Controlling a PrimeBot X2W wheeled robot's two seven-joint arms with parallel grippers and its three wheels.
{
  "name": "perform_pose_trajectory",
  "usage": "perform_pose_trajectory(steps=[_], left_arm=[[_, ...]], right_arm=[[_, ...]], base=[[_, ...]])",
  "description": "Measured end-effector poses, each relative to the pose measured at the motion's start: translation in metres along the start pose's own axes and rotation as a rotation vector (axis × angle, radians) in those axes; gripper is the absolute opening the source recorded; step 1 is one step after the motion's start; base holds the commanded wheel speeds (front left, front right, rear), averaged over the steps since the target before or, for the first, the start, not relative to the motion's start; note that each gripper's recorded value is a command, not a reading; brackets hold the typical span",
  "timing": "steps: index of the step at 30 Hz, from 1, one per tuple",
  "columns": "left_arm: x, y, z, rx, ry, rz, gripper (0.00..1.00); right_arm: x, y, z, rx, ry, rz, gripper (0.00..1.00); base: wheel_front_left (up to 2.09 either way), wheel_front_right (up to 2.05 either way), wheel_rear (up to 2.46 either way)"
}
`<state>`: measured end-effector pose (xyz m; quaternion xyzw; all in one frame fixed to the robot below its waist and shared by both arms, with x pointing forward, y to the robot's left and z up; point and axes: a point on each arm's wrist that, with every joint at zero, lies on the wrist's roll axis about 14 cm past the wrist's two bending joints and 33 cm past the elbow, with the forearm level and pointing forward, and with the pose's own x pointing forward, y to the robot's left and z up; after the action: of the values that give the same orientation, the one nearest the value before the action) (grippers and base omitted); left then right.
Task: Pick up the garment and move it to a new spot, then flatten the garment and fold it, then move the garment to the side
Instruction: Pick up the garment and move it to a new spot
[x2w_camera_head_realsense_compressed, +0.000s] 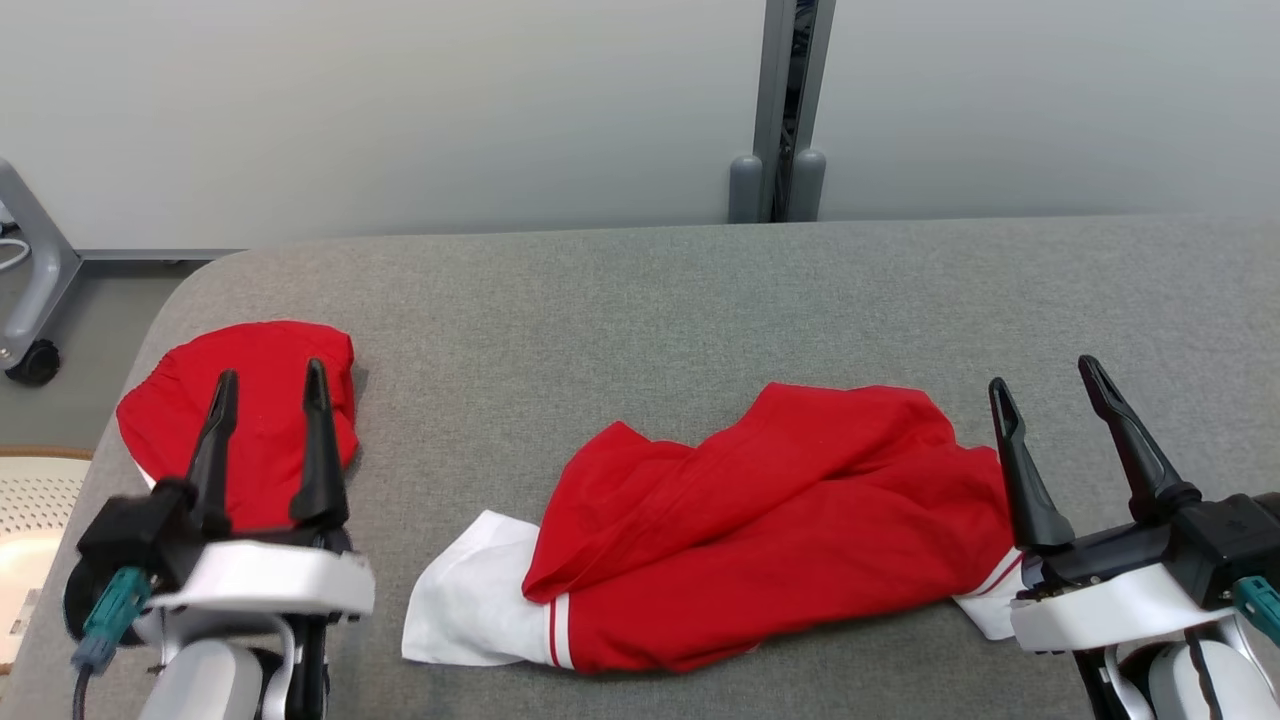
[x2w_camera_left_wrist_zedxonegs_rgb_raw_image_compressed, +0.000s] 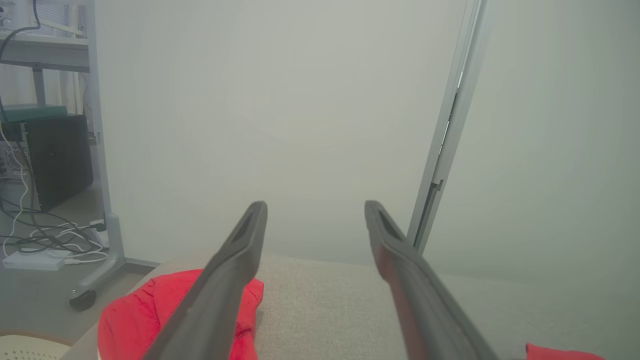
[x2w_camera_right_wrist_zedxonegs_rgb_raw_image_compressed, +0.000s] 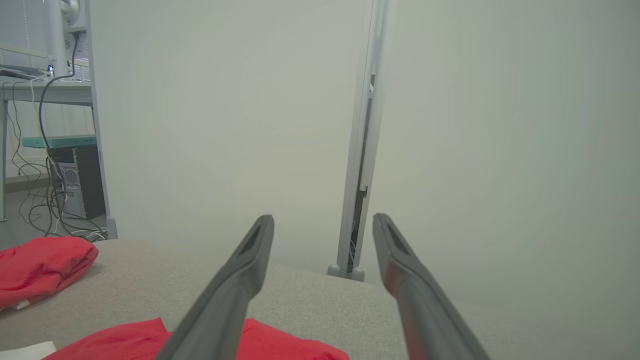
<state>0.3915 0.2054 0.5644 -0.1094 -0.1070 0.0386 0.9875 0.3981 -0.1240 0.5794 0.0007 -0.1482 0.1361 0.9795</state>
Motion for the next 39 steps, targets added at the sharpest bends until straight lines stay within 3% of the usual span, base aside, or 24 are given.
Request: perform_pose_trajectory(steps=[4, 10, 17, 33, 39], left_arm=[[-0.022, 0.024, -0.005, -0.003, 0.007, 0.065, 1.00], [-0.037, 0.034, -0.016, 0.002, 0.027, 0.083, 1.00], [-0.049, 0.013, -0.052, 0.036, 0.138, -0.021, 1.00], [-0.041, -0.006, -0.070, -0.026, 0.180, -0.048, 1.00], [-0.039, -0.008, -0.073, -0.036, 0.187, -0.049, 1.00]], right_arm=[[0.000, 0.002, 0.003, -0.004, -0.006, 0.009, 1.00], [-0.007, -0.005, -0.002, -0.004, 0.012, -0.015, 1.00], [-0.017, -0.019, -0.010, -0.006, 0.041, -0.064, 1.00], [-0.019, -0.025, -0.024, 0.002, 0.079, -0.082, 1.00], [-0.015, -0.016, -0.033, -0.008, 0.104, -0.032, 1.00]], base=[[0.00, 0.00, 0.00], [0.00, 0.00, 0.00], [0.00, 0.00, 0.00], [0.00, 0.00, 0.00], [0.00, 0.00, 0.00]])
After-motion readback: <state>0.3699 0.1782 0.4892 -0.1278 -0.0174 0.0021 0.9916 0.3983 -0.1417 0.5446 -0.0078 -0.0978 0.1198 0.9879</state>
